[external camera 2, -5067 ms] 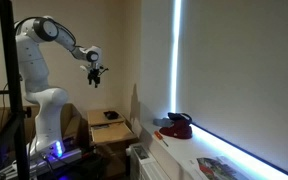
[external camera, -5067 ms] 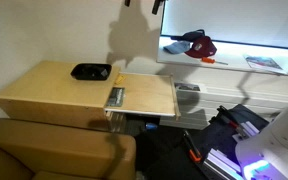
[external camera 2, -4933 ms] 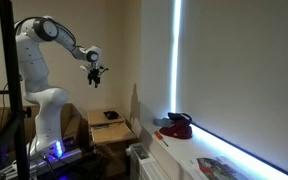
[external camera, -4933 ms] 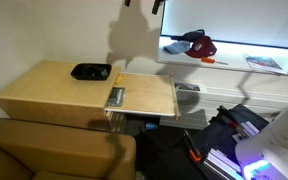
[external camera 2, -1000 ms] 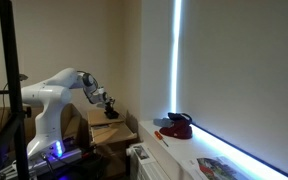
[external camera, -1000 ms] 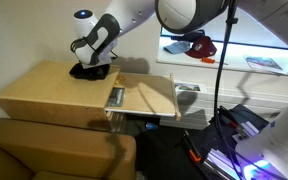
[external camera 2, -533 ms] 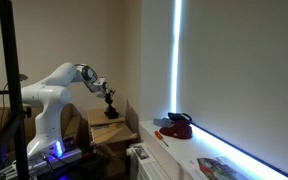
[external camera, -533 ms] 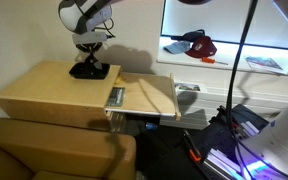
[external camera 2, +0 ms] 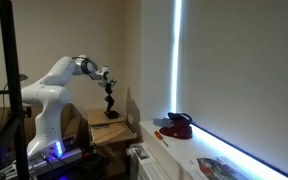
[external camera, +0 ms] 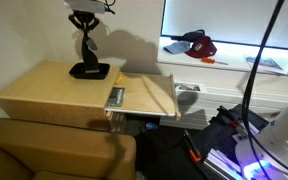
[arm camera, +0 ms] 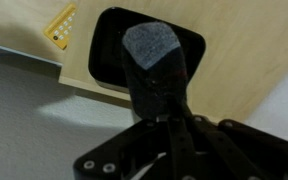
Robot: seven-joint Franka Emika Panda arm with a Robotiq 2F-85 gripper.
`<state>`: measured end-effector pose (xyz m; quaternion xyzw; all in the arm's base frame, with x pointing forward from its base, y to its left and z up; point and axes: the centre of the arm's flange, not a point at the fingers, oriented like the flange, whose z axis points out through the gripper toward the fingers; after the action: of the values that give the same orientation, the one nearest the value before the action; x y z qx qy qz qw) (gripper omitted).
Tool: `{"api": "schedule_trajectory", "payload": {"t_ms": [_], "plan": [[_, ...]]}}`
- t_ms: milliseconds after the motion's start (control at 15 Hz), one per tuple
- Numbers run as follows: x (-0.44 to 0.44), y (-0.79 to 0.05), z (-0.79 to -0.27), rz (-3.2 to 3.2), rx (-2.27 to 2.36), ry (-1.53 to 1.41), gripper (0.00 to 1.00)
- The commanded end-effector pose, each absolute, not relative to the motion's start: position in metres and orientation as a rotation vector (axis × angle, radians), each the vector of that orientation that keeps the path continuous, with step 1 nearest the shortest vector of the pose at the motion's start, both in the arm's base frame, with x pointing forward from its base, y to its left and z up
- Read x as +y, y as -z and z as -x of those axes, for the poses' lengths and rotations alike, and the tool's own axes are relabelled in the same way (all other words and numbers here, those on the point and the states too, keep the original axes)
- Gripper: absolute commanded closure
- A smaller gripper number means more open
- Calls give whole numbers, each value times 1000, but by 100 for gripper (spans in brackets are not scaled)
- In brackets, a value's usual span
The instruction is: Remove the black sock from the black lunchbox
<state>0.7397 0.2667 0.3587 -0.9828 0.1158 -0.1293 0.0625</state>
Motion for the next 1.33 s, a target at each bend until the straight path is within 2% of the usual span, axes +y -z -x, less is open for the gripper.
{"api": "schedule_trajectory", "payload": {"t_ms": [0, 200, 400, 867, 1267], "plan": [[261, -439, -707, 2837, 280, 367, 100], [278, -478, -687, 2754, 151, 257, 100], [303, -458, -669, 2755, 68, 55, 100], [339, -276, -646, 2925, 49, -166, 100], [332, -172, -648, 2978, 68, -147, 100]]}}
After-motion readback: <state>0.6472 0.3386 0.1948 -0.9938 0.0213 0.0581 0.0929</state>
